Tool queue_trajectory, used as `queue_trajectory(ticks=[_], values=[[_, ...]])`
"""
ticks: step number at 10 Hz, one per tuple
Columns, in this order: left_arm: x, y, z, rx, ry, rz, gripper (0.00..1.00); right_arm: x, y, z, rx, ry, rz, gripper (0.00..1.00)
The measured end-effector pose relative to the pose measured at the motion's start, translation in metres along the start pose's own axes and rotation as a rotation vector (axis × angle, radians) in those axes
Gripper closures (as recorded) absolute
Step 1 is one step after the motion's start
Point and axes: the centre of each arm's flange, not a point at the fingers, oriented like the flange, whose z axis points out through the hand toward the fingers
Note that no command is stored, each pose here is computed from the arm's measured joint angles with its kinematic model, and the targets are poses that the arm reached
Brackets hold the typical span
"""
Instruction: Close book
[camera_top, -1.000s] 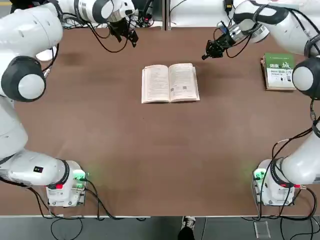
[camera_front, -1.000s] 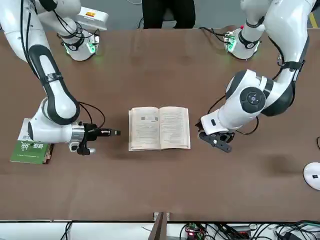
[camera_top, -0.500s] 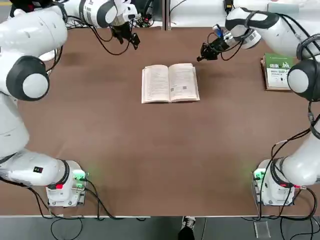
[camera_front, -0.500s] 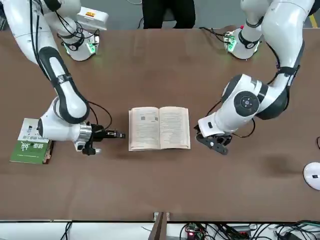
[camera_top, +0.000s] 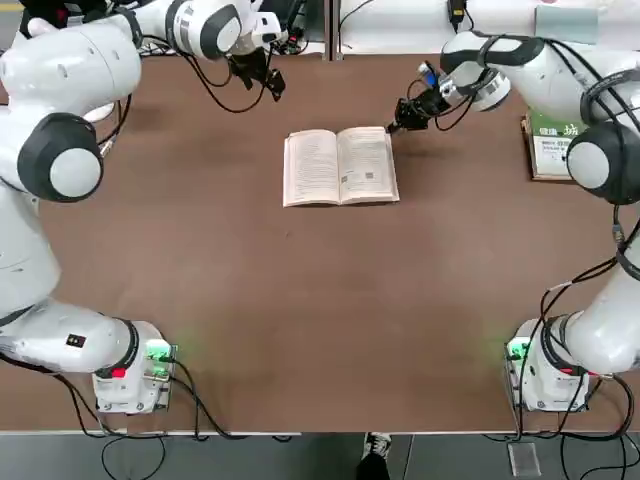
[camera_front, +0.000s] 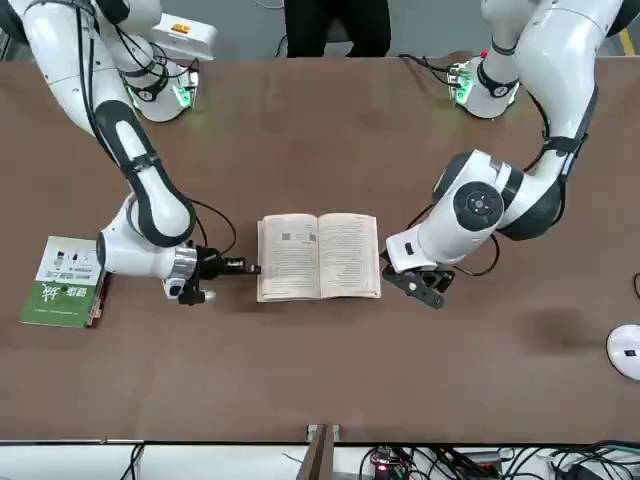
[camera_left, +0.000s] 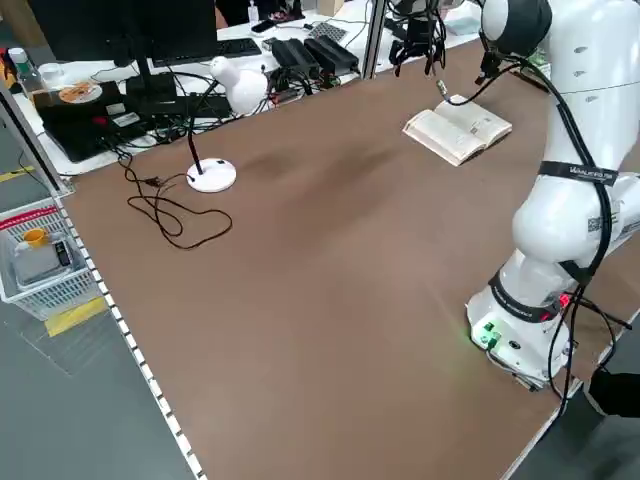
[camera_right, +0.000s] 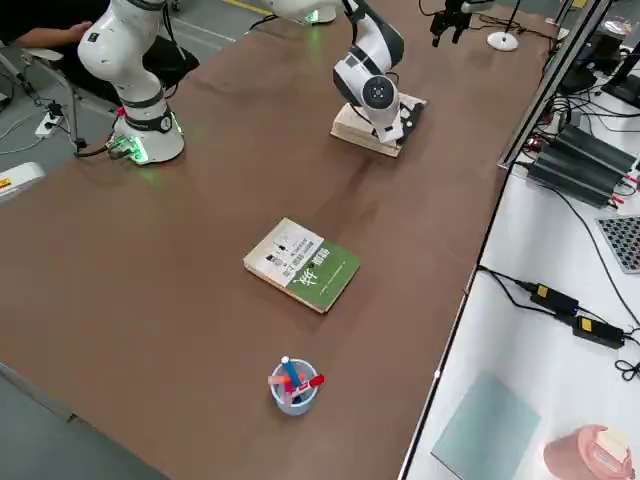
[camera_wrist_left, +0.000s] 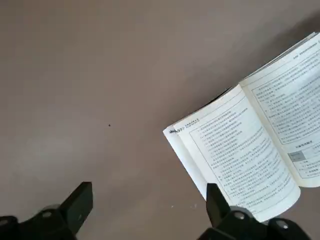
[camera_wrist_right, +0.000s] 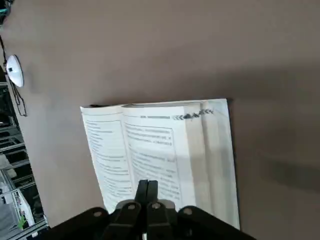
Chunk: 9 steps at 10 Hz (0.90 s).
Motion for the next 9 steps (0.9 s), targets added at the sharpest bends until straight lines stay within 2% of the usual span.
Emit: queue_trajectory(ticks=[5, 9], values=[[0.001, 0.001, 0.007, -0.003, 0.001, 0.001, 0.00, -0.008, 0.007, 0.034, -0.049, 0.032, -0.022, 0.99], [0.002, 0.008, 0.016, -0.007, -0.006, 0.011, 0.00, -0.015, 0.007, 0.048, -0.061, 0.032, -0.024, 0.99]])
